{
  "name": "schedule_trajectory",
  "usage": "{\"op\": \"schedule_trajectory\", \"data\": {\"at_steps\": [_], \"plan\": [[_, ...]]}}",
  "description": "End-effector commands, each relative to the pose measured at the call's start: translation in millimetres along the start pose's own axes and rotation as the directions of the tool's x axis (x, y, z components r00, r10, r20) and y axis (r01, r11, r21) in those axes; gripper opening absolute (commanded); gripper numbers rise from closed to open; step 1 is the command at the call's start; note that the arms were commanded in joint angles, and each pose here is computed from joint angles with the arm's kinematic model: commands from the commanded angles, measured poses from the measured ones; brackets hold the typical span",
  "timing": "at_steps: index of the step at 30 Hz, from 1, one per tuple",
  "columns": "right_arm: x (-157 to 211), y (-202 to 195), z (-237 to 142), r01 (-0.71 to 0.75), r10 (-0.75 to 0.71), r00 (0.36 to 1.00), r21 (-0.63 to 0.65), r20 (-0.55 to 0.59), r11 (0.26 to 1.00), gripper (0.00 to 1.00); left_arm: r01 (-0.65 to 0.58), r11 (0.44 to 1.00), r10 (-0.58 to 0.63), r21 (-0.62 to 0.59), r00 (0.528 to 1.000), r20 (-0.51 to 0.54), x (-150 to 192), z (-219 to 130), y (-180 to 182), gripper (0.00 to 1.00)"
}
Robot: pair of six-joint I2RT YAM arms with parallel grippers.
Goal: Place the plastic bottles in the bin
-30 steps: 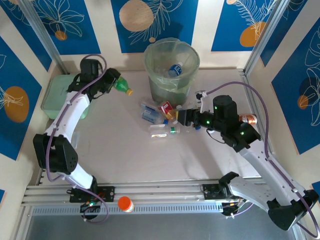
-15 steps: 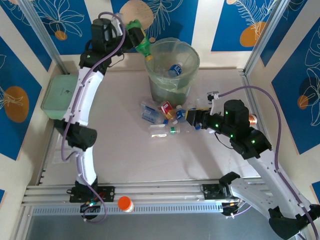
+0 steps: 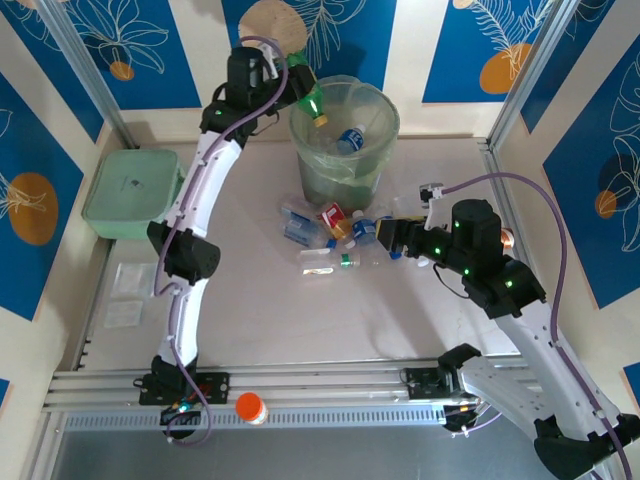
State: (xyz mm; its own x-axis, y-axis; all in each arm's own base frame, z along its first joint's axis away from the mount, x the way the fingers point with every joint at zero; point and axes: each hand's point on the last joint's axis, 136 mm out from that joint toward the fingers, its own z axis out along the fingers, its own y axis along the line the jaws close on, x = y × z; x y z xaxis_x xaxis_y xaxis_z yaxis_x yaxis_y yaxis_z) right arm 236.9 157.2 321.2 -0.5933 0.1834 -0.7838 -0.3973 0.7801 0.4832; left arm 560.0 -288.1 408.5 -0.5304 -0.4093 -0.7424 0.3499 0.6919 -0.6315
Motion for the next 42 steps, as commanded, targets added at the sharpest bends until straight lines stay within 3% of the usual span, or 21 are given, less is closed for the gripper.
{"op": "schedule_trajectory", "data": {"at_steps": [1,5,16,18,22,30,36,42], "plan": [[1.0,4.0,-4.1,0.009,-0.009,1.000,-0.027,0.004,1.000,0.64,-0.092,0.995,0.093,-0.029,0.994,0.053,2.0,11.5,-6.1,0.40],[5.9,2.2,-4.4,0.000,0.000,1.000,-0.028,0.000,1.000,0.64,-0.139,0.985,0.144,-0.107,0.989,0.044,17.3,24.4,6.2,0.40],[13.1,-2.6,-3.5,-0.016,0.015,1.000,-0.025,-0.006,1.000,0.64,-0.164,0.974,0.158,-0.158,0.986,-0.049,66.6,52.8,22.4,0.44],[12.6,-2.3,-4.1,-0.015,0.015,1.000,-0.026,-0.005,1.000,0.64,-0.167,0.969,0.161,-0.180,0.986,-0.046,66.3,51.3,24.2,0.51],[13.4,-4.3,-4.5,-0.010,0.010,1.000,-0.016,-0.007,1.000,0.64,-0.174,0.964,0.172,-0.199,0.985,-0.028,58.6,45.1,22.8,0.68],[9.3,-4.4,-5.3,0.001,-0.001,1.000,-0.009,0.004,1.000,0.64,-0.179,0.967,0.183,-0.181,0.983,0.009,44.6,33.7,10.2,0.84],[4.2,-2.4,-9.5,0.013,-0.013,1.000,-0.005,0.014,1.000,0.64,-0.196,0.972,0.205,-0.133,0.977,0.061,22.0,13.1,-15.5,0.86],[-3.0,1.2,-11.1,0.022,-0.022,1.000,-0.009,0.020,1.000,0.64,-0.238,0.969,0.246,-0.066,0.958,0.145,-12.2,-32.4,-57.0,0.85]]}}
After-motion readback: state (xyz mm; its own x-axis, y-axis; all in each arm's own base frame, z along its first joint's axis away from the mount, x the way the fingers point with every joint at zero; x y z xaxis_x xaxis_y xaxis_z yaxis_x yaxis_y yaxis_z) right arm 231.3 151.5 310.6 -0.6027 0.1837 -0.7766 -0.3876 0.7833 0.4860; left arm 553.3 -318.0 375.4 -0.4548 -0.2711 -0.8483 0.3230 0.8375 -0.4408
